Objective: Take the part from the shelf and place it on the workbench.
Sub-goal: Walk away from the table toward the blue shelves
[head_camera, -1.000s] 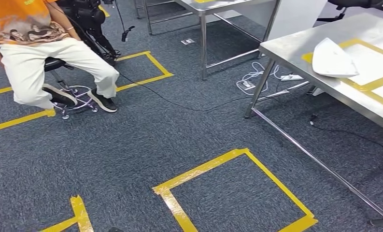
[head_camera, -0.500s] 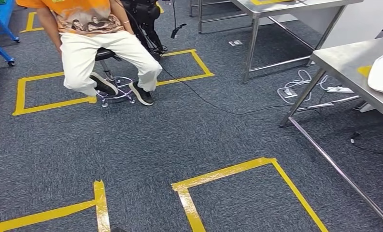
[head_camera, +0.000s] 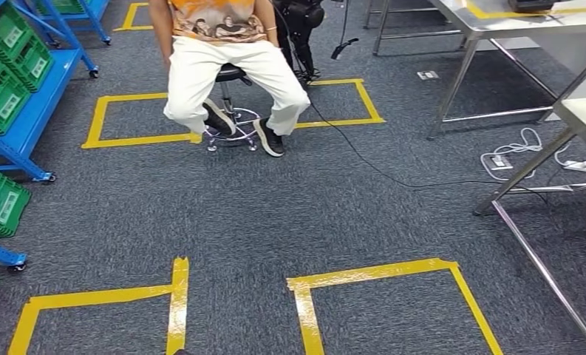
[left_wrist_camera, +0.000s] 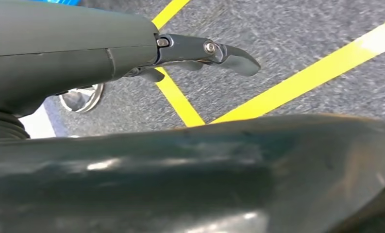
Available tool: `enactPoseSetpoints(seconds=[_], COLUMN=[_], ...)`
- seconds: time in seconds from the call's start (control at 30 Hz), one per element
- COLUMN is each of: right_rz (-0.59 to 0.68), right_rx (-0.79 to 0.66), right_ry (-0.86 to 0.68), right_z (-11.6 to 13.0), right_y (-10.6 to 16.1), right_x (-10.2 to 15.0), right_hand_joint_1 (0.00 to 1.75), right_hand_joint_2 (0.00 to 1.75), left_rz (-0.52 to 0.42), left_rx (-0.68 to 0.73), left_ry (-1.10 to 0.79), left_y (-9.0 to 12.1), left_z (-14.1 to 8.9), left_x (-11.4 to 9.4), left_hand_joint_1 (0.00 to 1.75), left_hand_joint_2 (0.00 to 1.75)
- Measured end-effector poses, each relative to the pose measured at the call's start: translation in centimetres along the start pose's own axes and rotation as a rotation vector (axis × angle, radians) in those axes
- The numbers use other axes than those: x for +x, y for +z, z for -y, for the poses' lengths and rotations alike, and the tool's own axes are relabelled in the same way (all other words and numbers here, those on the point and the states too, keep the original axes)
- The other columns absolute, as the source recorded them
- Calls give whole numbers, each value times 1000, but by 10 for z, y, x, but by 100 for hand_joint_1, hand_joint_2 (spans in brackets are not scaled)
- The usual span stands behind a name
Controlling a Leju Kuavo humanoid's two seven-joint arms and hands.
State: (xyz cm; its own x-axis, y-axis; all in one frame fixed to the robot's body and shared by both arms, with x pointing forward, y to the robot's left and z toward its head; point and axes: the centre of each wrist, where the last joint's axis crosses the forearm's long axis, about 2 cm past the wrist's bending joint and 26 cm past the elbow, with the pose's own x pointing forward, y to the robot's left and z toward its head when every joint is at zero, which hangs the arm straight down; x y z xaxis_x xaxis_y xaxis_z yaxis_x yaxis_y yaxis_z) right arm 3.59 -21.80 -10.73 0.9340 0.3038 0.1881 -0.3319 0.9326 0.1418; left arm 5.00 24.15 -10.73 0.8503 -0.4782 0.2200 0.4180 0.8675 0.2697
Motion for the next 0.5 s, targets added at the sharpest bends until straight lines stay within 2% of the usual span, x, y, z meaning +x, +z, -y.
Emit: enactPoseSetpoints(seconds=[0.5], right_rz=[11], right_rx=[16], right_ry=[9], right_z=[2], right_y=[0], right_x=[4], right_hand_joint_1=[0], right_hand_joint_2=[0], left_rz=[-2], left_rx=[-2], left_ry=[-23], left_y=[0], left_z=[1], left_x=[1], left_hand_joint_1=[0], left_hand_joint_2=[0])
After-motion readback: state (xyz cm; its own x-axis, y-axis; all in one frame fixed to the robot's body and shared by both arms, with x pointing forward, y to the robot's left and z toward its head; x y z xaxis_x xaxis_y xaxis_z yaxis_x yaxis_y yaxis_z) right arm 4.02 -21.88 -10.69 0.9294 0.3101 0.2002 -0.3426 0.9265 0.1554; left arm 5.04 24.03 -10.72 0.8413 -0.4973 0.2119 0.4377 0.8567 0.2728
